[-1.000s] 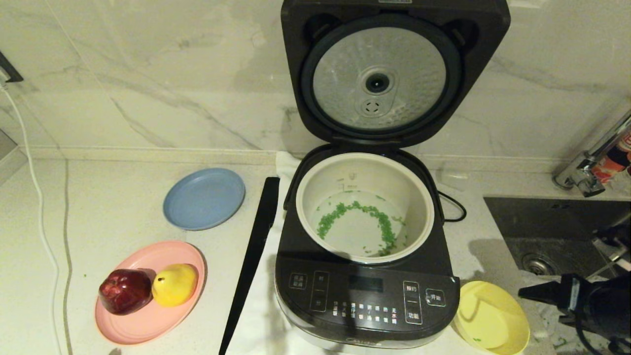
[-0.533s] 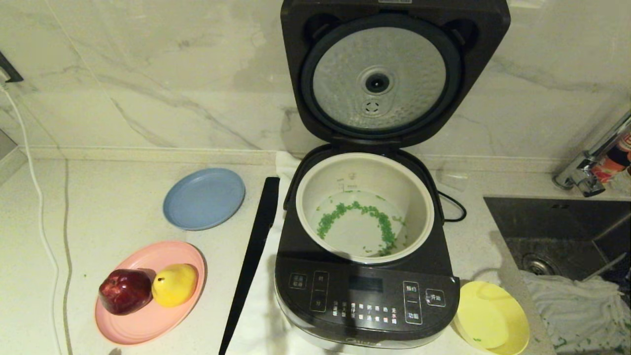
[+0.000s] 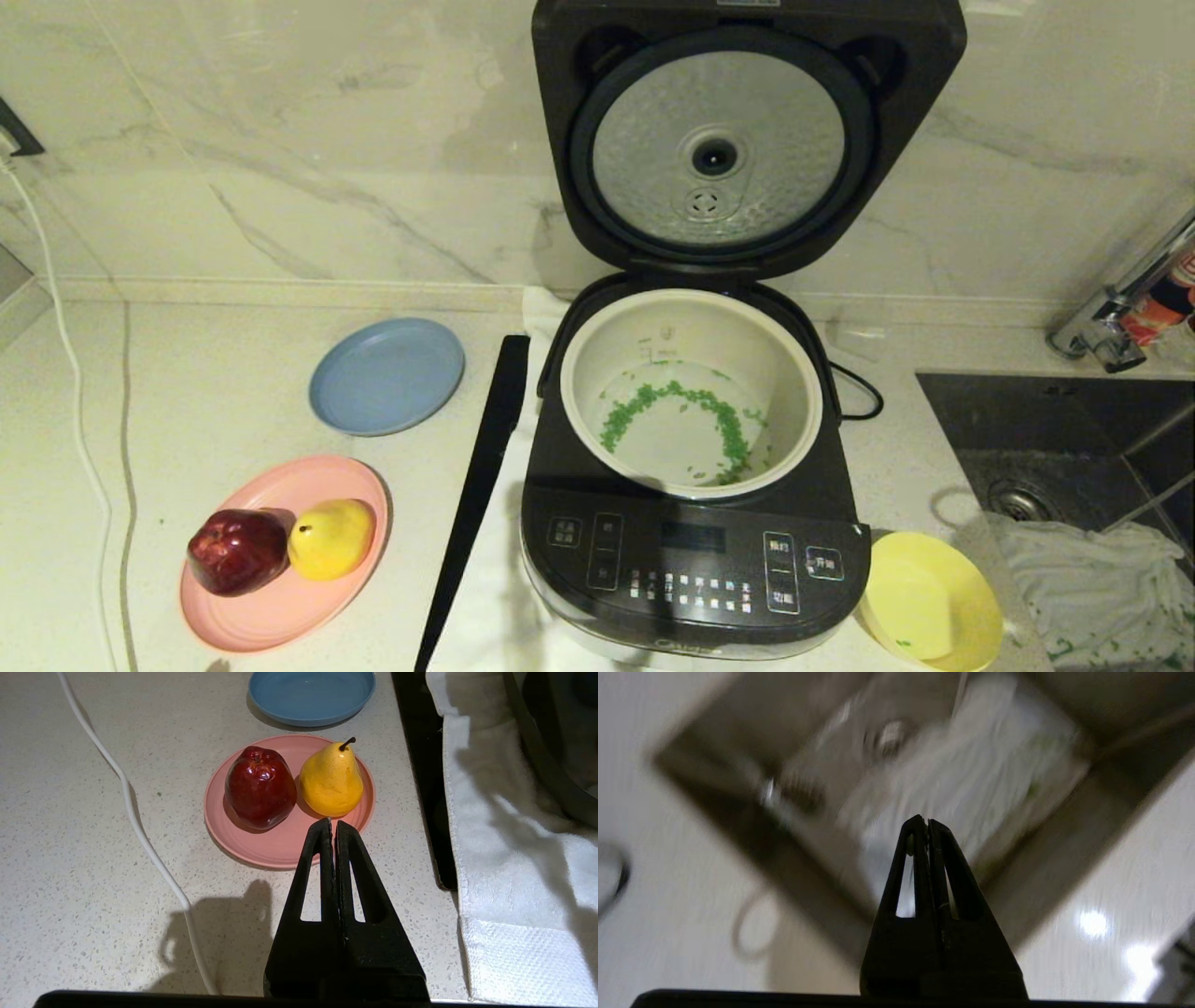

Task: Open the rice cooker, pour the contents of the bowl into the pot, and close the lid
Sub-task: Turn off the tap

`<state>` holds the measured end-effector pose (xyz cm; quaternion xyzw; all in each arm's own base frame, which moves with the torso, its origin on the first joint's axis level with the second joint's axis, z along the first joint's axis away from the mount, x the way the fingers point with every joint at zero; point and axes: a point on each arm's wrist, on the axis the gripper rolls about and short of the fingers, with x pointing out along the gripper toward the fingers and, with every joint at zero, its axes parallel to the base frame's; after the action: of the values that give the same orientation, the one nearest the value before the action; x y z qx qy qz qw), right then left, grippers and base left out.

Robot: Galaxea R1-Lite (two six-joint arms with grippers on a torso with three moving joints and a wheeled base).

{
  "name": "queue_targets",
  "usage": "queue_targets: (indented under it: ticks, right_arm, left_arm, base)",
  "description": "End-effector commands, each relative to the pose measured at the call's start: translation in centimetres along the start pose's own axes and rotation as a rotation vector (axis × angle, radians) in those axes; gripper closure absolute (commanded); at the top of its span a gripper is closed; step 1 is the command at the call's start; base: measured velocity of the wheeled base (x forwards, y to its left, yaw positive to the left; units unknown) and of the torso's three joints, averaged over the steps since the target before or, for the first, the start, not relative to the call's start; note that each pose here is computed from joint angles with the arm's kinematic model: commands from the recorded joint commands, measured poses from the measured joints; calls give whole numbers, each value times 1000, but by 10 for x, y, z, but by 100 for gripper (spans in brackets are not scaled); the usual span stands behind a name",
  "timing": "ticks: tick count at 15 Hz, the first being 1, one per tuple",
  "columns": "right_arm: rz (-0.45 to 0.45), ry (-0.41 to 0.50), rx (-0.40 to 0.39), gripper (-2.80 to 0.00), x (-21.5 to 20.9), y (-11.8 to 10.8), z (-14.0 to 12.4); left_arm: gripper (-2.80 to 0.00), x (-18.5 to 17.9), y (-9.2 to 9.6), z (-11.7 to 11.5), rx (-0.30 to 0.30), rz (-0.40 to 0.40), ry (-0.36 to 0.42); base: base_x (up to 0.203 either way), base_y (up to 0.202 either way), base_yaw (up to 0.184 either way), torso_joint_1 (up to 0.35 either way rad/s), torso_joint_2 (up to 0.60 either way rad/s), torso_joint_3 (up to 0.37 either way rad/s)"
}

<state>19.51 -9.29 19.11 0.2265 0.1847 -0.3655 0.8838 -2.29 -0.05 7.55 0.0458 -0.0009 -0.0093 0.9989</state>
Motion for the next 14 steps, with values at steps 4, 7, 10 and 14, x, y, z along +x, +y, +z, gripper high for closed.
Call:
queue_targets:
  ticks: [4,7,10,14]
  right_arm:
    - [-91,-134,-37,0,60,-1,-4]
    - [-121,-203,-83,0,93,1,-12]
    - [-119,-322,-132,0,125,6,-17]
    - [-118,-405,-178,0,159,11,-30]
  left_arm:
    - [0,1,0,-2,0,0,8]
    - [0,1,0,-3,0,0,9]
    - [0,1,0,-2,0,0,8]
    - [0,1,0,-3,0,0,9]
  base:
    - [0,0,0,0,0,0]
    - [0,0,0,0,0,0]
    - [0,0,0,0,0,0]
    - [0,0,0,0,0,0]
